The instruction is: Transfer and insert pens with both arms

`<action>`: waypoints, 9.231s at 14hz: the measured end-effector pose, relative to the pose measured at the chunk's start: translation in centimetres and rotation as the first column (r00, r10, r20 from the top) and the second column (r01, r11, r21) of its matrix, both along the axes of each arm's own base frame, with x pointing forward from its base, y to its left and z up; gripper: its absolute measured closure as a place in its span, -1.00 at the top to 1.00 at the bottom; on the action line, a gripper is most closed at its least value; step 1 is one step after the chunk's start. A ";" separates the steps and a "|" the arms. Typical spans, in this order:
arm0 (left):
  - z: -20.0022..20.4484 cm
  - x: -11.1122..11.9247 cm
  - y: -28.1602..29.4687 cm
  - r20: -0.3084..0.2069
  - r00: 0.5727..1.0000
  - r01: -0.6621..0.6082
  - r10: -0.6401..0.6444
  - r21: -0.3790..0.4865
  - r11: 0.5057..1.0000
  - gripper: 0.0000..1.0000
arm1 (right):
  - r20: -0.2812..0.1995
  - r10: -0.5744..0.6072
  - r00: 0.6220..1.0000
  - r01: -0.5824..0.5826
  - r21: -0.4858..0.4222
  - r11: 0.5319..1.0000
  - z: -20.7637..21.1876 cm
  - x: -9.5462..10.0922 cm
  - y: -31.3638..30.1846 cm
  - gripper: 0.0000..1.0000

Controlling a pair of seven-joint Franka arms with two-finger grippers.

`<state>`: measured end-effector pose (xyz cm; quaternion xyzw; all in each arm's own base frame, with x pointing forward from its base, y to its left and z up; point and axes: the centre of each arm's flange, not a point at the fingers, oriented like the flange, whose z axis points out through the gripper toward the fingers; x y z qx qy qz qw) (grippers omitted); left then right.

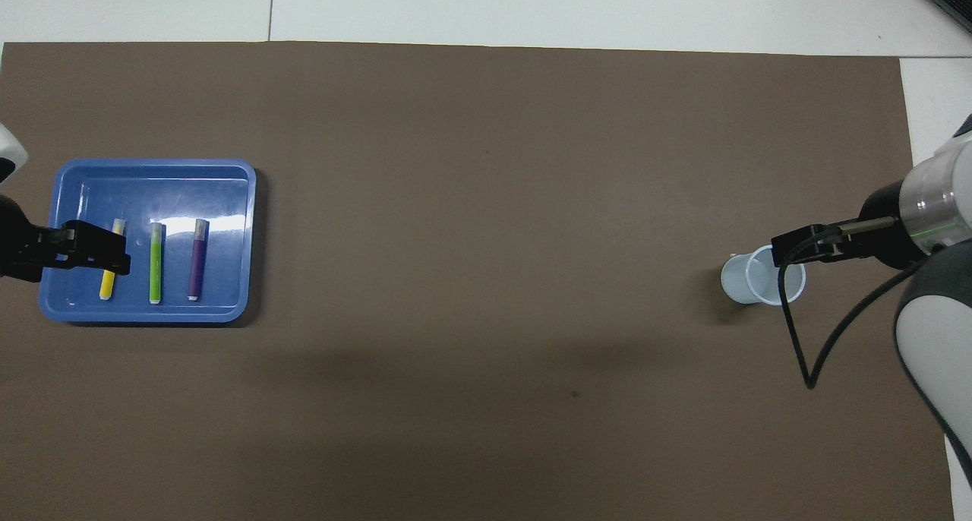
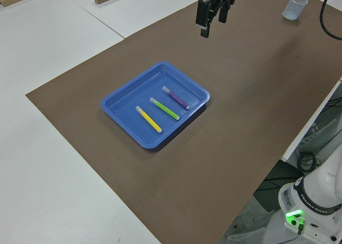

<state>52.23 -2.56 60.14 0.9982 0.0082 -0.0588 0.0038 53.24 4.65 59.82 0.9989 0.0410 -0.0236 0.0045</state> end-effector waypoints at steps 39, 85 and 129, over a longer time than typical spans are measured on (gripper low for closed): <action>-5.3 -0.1 3.3 0.065 0.995 -0.076 0.077 -0.018 0.997 1.00 | 0.000 0.000 1.000 0.000 0.000 1.000 0.0 0.0 0.0 1.00; -30.0 5.4 5.4 0.139 0.988 -0.065 0.069 -0.033 0.997 -0.67 | 0.014 -0.002 1.000 0.002 0.000 1.000 0.8 -0.3 -0.1 1.00; -9.8 -5.0 -13.6 -0.494 0.325 -0.944 0.807 -0.223 0.244 -0.67 | -0.247 -0.545 0.801 0.577 0.560 0.595 -1.8 -9.5 31.6 0.99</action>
